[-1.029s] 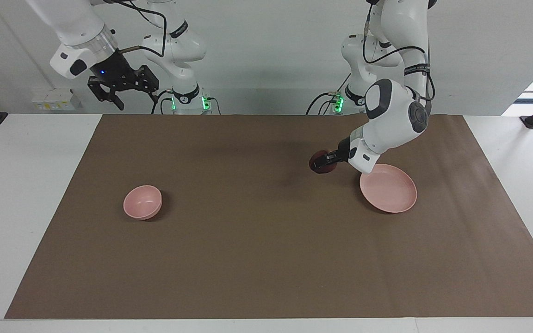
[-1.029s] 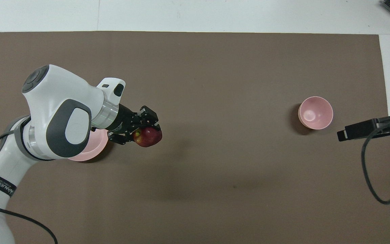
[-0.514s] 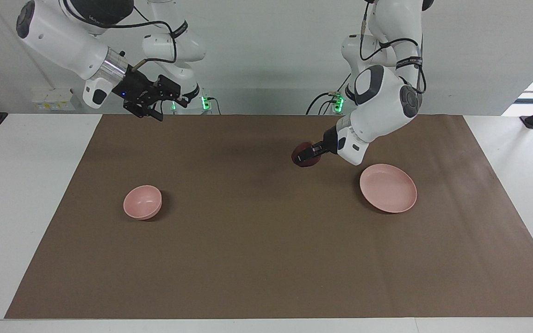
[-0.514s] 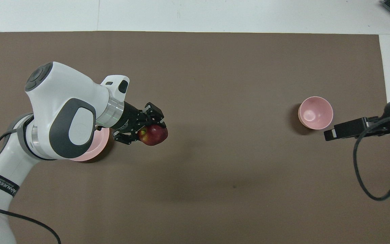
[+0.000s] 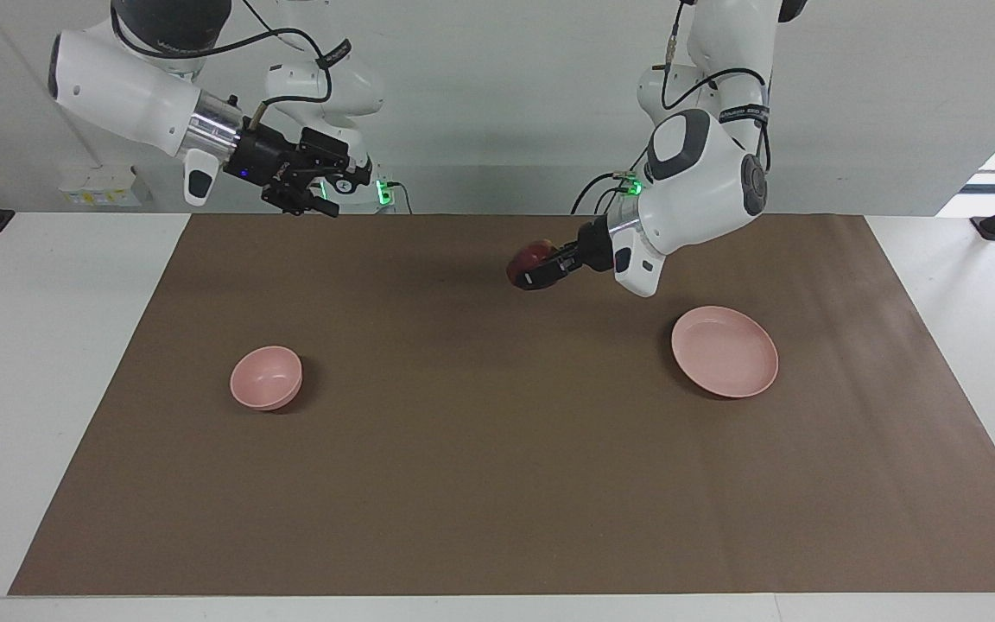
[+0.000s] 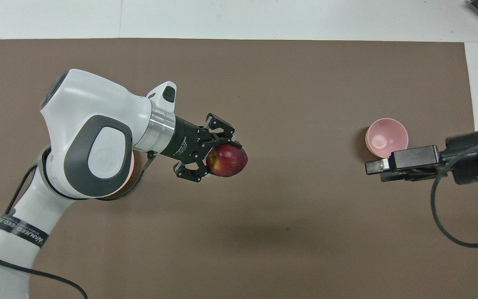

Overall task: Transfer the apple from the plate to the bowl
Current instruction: 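Lift the apple with the left gripper while the right gripper approaches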

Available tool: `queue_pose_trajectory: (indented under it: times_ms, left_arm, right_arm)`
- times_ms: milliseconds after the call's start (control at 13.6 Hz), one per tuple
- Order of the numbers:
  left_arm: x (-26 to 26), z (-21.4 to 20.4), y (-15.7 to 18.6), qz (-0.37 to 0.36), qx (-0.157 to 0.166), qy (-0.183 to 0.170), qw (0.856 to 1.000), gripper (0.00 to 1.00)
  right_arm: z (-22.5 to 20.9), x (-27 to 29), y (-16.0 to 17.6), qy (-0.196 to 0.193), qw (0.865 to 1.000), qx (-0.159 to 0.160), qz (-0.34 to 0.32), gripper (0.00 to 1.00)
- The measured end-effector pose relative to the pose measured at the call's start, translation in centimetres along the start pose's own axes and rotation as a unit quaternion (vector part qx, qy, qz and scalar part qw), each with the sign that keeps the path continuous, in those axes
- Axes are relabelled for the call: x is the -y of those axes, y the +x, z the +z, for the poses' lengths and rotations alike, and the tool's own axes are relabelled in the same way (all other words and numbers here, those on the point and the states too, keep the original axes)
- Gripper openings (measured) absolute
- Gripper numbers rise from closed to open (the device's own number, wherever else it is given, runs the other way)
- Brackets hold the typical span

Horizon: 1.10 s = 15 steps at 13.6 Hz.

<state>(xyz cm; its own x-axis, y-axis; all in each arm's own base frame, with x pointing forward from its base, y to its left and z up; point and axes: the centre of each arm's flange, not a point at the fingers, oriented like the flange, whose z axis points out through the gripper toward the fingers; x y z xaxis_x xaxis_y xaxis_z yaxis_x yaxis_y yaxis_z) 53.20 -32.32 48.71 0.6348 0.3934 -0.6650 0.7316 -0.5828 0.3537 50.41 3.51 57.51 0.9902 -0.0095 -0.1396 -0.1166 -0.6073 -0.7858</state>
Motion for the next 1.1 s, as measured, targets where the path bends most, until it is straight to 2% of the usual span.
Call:
queue_pose_trajectory:
  times_ms: [220, 367, 588, 1102]
  left_arm:
    - [-0.5, 1.0, -2.0, -0.047, 0.070, -0.018, 0.996, 0.78]
    - [-0.7, 1.2, -2.7, -0.074, 0.112, -0.027, 0.991, 0.78]
    - [-1.3, 1.2, -3.8, -0.127, 0.170, -0.047, 0.976, 0.78]
    - [-1.7, 3.8, -7.4, -0.210, 0.273, -0.057, 0.937, 0.78]
  right_arm:
    - [1.1, -0.3, -0.2, 0.089, 0.996, -0.002, 0.013, 1.00]
    - [2.0, -1.6, -0.2, 0.120, 0.993, -0.004, 0.008, 1.00]
    - [2.5, -2.0, -0.4, 0.127, 0.992, -0.002, 0.006, 1.00]
    - [3.1, -1.4, -0.8, 0.126, 0.992, 0.004, 0.003, 1.00]
